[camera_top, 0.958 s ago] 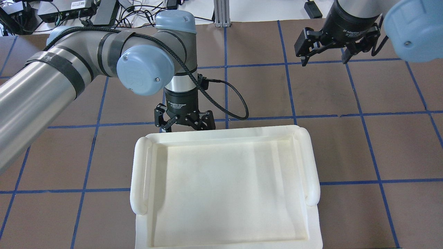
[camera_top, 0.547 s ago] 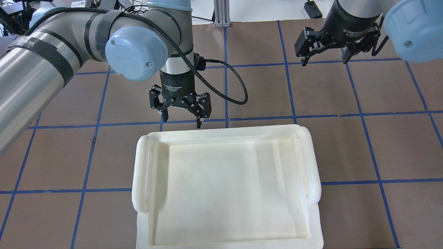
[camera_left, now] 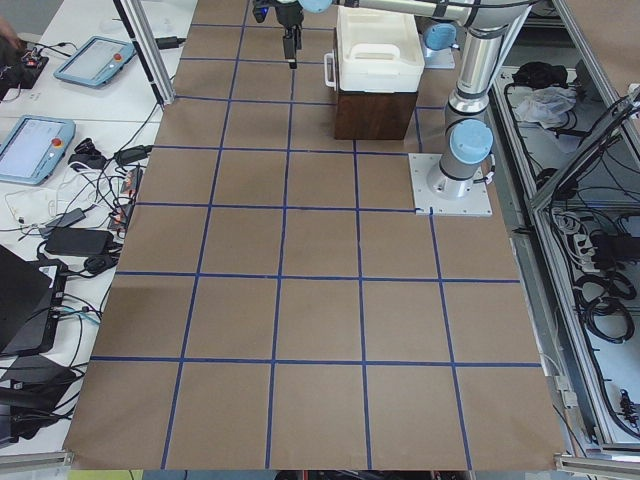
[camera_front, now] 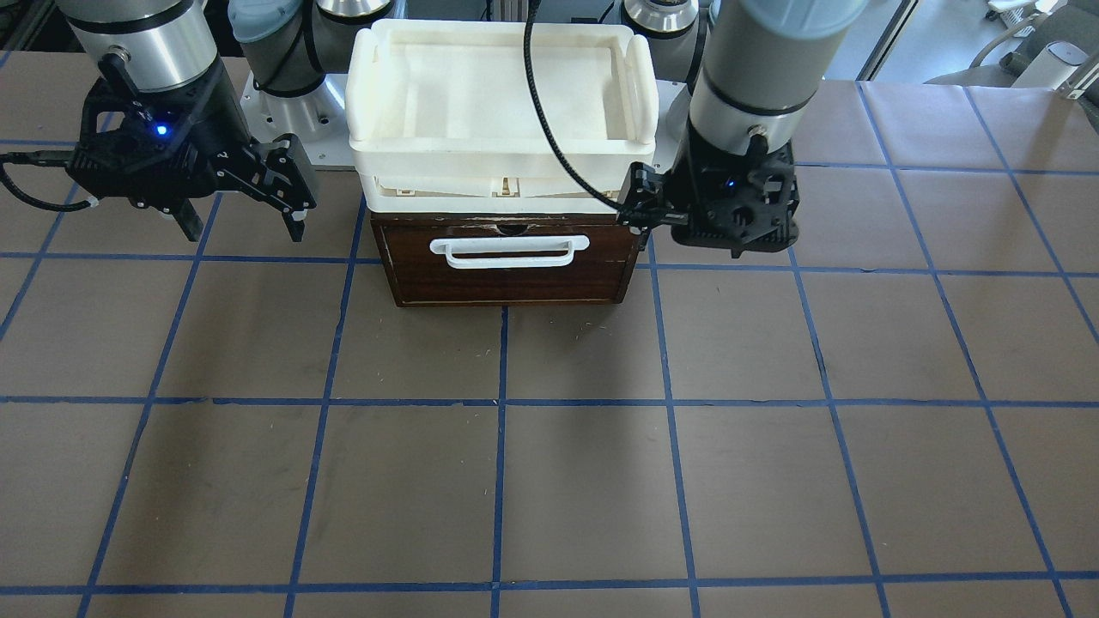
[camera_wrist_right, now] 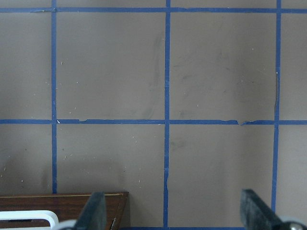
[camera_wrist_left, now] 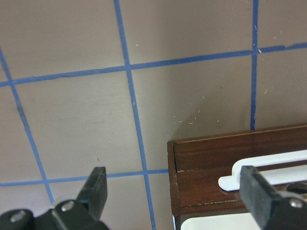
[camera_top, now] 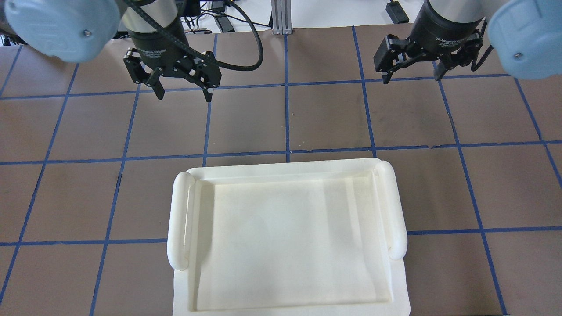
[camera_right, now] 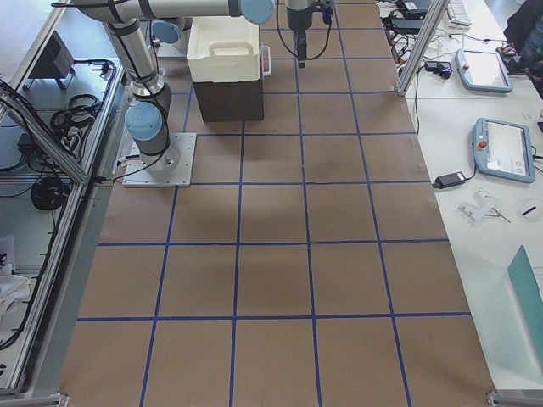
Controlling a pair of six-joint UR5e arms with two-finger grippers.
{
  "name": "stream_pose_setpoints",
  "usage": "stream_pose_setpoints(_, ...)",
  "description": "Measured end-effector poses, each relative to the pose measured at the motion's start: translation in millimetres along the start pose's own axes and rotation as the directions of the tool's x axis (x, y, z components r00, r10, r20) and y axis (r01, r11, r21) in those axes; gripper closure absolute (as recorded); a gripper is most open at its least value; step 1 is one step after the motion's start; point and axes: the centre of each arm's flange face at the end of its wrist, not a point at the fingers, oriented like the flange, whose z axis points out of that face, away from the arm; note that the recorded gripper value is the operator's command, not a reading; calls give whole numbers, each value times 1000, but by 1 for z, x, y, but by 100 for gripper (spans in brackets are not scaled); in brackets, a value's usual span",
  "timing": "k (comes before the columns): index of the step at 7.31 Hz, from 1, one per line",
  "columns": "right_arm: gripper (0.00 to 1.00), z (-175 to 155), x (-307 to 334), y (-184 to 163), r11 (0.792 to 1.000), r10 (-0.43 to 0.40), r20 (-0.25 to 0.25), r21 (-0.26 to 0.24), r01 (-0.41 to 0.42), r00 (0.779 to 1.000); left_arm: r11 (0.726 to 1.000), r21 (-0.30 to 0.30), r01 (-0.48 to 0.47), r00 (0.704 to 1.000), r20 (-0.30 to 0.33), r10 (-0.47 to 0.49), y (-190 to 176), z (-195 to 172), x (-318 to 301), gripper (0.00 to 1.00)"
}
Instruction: Put scissors in drawer and close it
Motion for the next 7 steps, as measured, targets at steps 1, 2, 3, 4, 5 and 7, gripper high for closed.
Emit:
stream_pose_setpoints(1, 0, 0, 0, 0, 1000, 0, 0, 0, 0, 1000, 998, 64, 21, 1000, 16, -23, 12, -23, -10, 0)
stream_pose_setpoints(2, 0, 0, 0, 0, 1000, 0, 0, 0, 0, 1000, 992, 120, 34, 999, 22, -37, 21, -36, -14, 0)
stream_pose_setpoints(3, 0, 0, 0, 0, 1000, 0, 0, 0, 0, 1000, 985, 166, 40, 999, 26, -45, 24, -39, -15, 0)
stream_pose_setpoints(4, 0, 0, 0, 0, 1000, 0, 0, 0, 0, 1000, 979, 201, 43, 998, 27, -50, 25, -37, -18, 0)
stream_pose_setpoints(5, 0, 0, 0, 0, 1000, 0, 0, 0, 0, 1000, 974, 220, 52, 998, 23, -58, 24, -37, -21, 0)
stream_pose_setpoints(7, 0, 0, 0, 0, 1000, 0, 0, 0, 0, 1000, 973, 217, 78, 997, -14, -76, 21, -32, -26, 0)
